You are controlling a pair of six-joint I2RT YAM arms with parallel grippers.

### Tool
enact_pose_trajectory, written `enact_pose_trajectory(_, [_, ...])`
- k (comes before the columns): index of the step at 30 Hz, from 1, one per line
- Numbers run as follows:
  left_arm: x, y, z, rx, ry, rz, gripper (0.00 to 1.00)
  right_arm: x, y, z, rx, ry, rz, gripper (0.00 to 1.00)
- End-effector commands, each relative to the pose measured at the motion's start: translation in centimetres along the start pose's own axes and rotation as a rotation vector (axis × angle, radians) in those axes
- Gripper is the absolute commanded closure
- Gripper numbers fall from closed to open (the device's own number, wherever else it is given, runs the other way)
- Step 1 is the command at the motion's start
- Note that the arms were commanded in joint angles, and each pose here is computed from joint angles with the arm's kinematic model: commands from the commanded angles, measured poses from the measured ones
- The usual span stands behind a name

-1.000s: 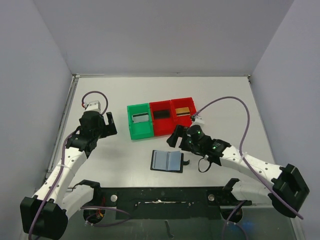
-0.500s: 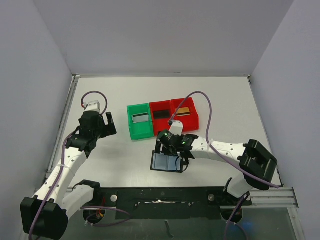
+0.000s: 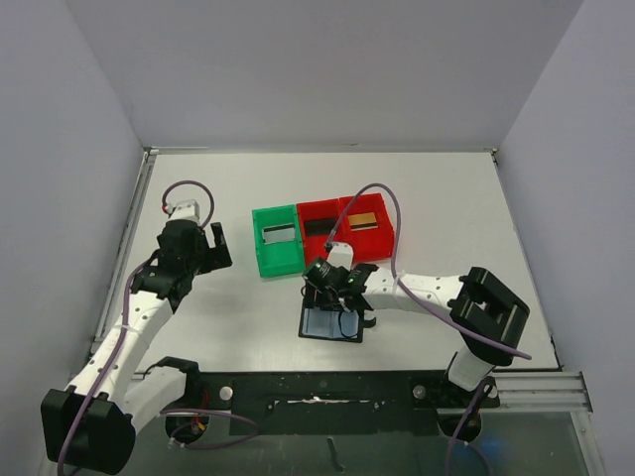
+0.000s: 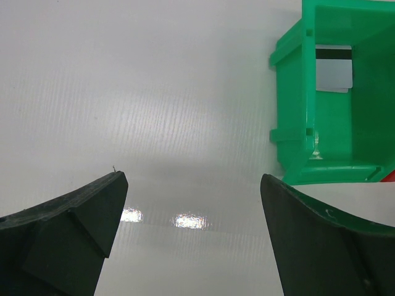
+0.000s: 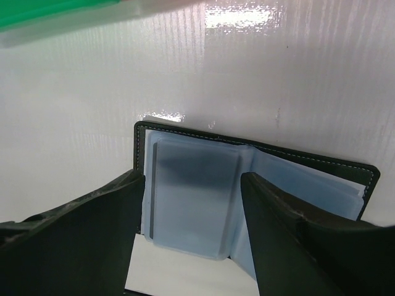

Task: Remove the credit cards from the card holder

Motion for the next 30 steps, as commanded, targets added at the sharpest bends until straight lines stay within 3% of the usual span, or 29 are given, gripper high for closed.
enact_pose_trajectory(1, [0.0, -1.3, -0.3, -0.003, 0.025, -0.053, 0.11, -0.1, -0.7, 1.4, 0.003, -0.043, -0.009, 0.37])
enact_pose_trajectory(8, [0.1, -1.2, -0.3, -0.001, 0.025, -0.047, 0.11, 1.0, 0.2, 0.2, 0.025, -0.015, 0.035, 0.43])
enact_pose_trajectory(22, [0.2, -1.2, -0.4, 0.002, 0.030, -0.039, 0.11, 2.2, 1.3, -2.2, 0.075, -0.071, 0.079, 0.78])
enact_pose_trajectory(27, [0.1, -1.1, -0.7, -0.001, 0.071, -0.027, 0.11, 2.3, 1.3, -2.7, 0.104, -0.144, 0.087, 0.80])
enact_pose_trajectory(30, [-0.3, -1.0, -1.7, -0.025, 0.192, 0.000, 0.11, 2.4, 1.3, -3.5, 0.146, -0.213, 0.092, 0.80])
Point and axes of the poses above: each gripper's point midway between its finger pads, its own x axis out along the fingers, its own z axis along the line the jaws close on, y = z × x, the point moved 10 cm from there along -x, back along the fingers, and after that the axes turned 1 degree about x, right-handed, at the moved point
